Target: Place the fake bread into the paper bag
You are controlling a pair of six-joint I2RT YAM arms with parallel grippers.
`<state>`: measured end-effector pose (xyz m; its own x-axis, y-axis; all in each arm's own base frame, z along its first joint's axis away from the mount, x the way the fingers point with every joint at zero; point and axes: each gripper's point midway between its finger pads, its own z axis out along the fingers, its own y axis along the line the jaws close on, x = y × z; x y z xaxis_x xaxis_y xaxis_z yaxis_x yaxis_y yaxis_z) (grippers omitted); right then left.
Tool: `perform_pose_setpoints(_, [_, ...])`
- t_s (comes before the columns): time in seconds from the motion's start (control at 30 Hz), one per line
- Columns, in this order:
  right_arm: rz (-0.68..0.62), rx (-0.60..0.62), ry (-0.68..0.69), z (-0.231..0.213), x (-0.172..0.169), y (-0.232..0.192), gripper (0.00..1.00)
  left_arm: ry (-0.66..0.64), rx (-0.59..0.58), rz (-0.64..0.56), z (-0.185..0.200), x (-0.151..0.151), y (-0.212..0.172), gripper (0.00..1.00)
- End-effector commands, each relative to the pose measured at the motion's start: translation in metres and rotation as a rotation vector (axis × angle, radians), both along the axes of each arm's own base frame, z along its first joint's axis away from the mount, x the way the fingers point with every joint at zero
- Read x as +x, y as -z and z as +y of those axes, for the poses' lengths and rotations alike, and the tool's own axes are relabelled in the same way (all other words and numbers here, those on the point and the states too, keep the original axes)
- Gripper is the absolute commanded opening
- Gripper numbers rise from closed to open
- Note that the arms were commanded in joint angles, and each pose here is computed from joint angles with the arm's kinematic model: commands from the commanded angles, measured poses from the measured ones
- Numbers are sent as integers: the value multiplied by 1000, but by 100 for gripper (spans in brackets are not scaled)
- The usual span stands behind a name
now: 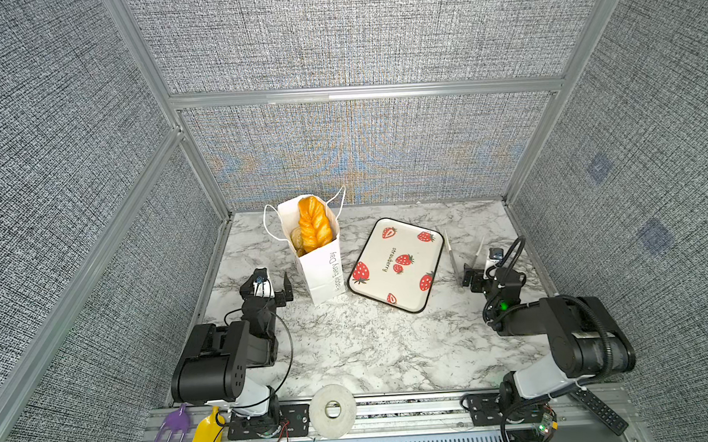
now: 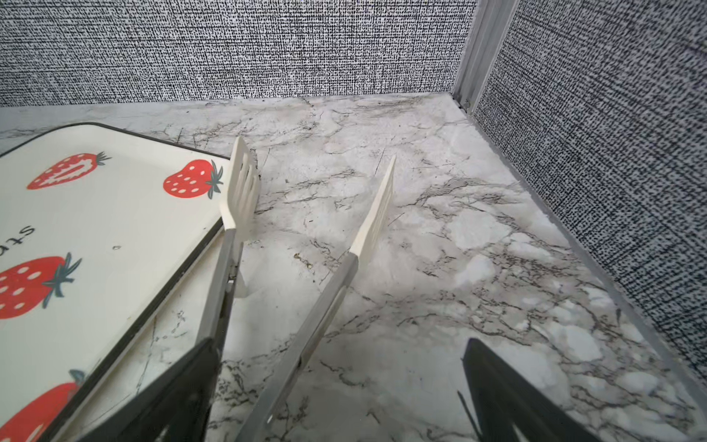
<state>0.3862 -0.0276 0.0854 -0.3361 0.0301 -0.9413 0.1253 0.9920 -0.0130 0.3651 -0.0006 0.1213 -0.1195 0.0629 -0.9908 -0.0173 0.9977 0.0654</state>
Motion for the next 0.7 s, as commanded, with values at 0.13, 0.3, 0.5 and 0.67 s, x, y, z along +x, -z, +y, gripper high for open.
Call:
perform_pose_setpoints(0.13, [-55, 3, -21, 4, 2, -12, 99, 0, 5, -28, 0, -1, -7, 99])
perform_pose_setpoints(0.3, [-58, 2, -21, 4, 2, -13, 99, 1, 5, -30, 0, -1, -7, 99])
perform_pose_setpoints(0.5, [-57, -1, -21, 4, 2, -13, 99, 0, 5, -30, 0, -1, -7, 99])
perform_pose_setpoints(0.67, [-58, 0, -21, 4, 2, -13, 99, 1, 6, -28, 0, -1, -7, 99])
